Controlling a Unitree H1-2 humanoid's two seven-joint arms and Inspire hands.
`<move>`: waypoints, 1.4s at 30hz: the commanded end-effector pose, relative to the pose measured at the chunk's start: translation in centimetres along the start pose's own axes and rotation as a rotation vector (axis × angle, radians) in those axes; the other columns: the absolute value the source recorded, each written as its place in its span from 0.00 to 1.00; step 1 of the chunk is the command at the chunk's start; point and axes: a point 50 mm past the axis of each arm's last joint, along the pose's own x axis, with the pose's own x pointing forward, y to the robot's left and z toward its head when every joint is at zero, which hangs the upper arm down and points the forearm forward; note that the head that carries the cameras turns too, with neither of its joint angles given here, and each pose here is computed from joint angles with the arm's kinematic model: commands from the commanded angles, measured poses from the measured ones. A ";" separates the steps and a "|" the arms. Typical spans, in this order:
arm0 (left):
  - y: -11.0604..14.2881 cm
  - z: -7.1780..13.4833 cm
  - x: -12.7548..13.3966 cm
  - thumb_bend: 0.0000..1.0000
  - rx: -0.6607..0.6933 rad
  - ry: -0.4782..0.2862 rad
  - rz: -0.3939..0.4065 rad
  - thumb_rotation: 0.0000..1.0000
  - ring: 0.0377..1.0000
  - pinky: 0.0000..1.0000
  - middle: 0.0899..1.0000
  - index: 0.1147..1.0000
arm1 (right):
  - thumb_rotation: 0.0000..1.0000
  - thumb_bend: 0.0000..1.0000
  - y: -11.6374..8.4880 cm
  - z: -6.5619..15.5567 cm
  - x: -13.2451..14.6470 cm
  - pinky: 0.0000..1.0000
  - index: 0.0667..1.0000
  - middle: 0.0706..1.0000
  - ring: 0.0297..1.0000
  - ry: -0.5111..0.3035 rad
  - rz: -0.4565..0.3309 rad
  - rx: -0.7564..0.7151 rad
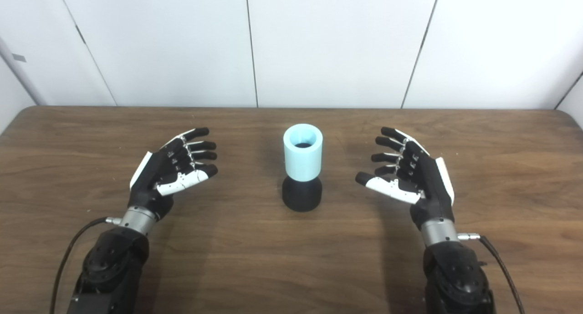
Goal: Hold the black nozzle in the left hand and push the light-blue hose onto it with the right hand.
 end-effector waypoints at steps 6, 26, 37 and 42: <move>0.0 1.7 1.0 0.70 -0.022 -0.079 -0.014 0.10 0.62 0.47 0.62 0.64 | 0.11 0.76 0.0 2.0 0.4 0.53 0.76 0.74 0.63 -0.100 0.004 -0.016; -0.2 1.7 1.2 0.52 -0.084 -0.112 0.009 0.00 0.34 0.25 0.41 0.43 | 0.00 0.53 0.7 2.3 0.4 0.33 0.47 0.43 0.38 -0.170 -0.129 0.034; 0.3 1.9 0.9 0.52 -0.047 -0.105 0.023 0.00 0.46 0.36 0.44 0.42 | 0.00 0.52 0.8 2.3 0.4 0.31 0.47 0.42 0.38 -0.151 -0.125 0.020; 0.7 2.0 0.6 0.51 0.019 -0.088 0.008 0.05 0.67 0.56 0.65 0.43 | 0.00 0.52 0.7 2.2 0.3 0.38 0.47 0.45 0.54 -0.131 -0.092 -0.036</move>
